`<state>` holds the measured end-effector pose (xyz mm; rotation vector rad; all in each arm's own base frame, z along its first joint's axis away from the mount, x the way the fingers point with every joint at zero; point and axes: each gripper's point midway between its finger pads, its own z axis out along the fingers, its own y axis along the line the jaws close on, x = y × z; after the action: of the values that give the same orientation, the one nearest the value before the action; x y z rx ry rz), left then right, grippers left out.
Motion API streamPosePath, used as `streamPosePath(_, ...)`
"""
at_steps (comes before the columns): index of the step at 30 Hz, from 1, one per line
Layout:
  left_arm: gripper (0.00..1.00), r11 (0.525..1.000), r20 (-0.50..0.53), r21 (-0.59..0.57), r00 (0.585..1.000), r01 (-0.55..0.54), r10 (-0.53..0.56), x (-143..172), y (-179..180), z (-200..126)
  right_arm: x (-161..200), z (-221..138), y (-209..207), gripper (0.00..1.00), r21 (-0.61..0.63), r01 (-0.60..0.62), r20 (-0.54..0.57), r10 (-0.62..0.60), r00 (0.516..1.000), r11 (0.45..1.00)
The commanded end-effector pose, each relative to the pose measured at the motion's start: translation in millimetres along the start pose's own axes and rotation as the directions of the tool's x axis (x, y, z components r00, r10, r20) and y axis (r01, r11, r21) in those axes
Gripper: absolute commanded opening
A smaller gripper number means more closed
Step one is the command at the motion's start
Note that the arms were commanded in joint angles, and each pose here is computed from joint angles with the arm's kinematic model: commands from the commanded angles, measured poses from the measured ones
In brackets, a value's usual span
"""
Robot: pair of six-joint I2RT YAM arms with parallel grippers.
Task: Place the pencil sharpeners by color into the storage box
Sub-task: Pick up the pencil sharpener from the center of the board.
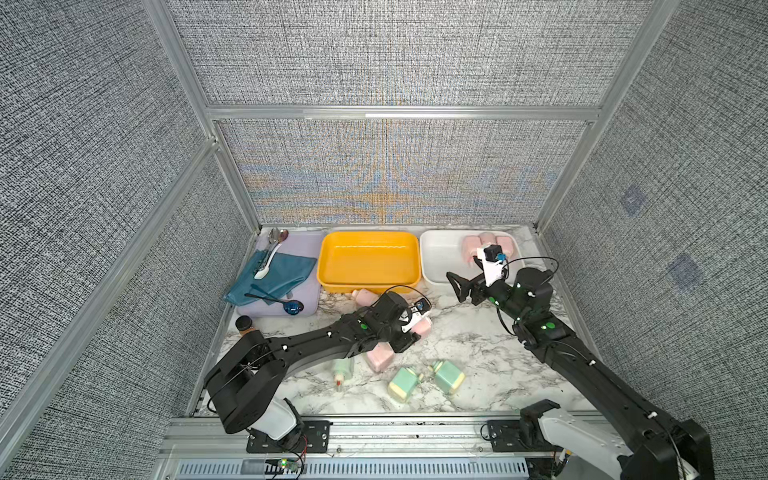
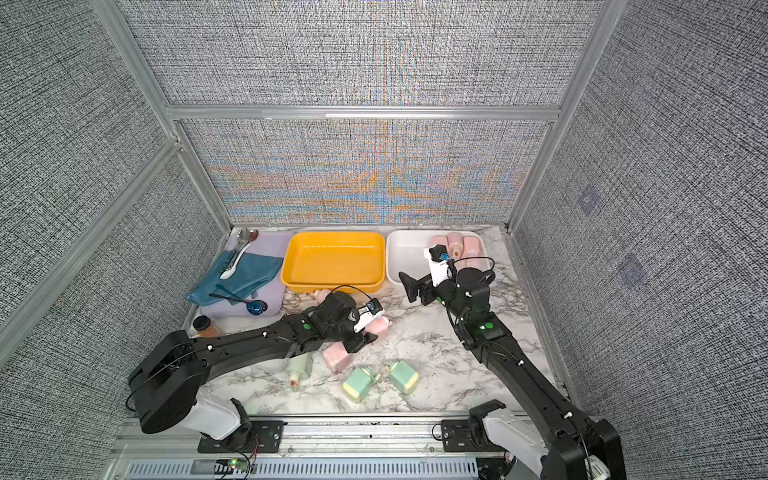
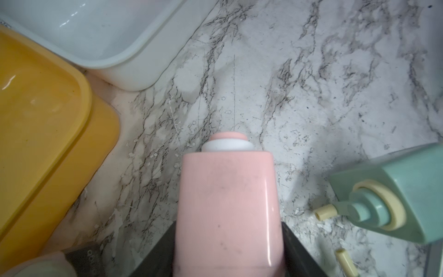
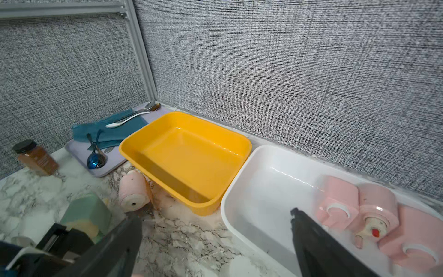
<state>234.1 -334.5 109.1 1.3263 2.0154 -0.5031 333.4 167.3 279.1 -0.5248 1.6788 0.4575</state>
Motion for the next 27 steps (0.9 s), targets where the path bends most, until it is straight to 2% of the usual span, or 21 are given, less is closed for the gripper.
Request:
streamPosePath(1,0.0,0.99,0.089,0.098,0.992,-0.098,0.089,-21,-5,-19,3,1,18,0.99,-0.093,0.097,-0.014,-0.099,0.995,0.991)
streamPosePath(6,0.0,0.987,0.177,0.128,0.981,-0.098,0.075,-44,7,-51,5,0,22,0.99,-0.101,0.137,0.023,-0.135,0.991,0.985)
streamPosePath(10,0.0,0.977,0.154,0.159,0.981,-0.145,0.12,-42,7,-63,-4,-3,32,0.99,-0.145,0.195,0.047,-0.19,0.981,0.97)
streamPosePath(13,0.0,0.97,0.143,0.175,0.979,-0.169,0.144,-45,9,-70,-7,-8,48,0.99,-0.224,0.272,0.073,-0.263,0.962,0.936)
streamPosePath(15,0.0,0.96,0.163,0.212,0.975,-0.183,0.149,-52,7,-78,-1,-14,67,0.99,-0.329,0.345,0.093,-0.334,0.938,0.879)
streamPosePath(21,0.0,0.941,0.18,0.264,0.969,-0.211,0.167,-61,0,-87,6,-19,97,0.99,-0.482,0.404,0.128,-0.394,0.91,0.777)
streamPosePath(27,0.0,0.934,0.201,0.271,0.963,-0.231,0.18,-68,-2,-92,15,-8,101,0.99,-0.544,0.389,0.034,-0.444,0.896,0.743)
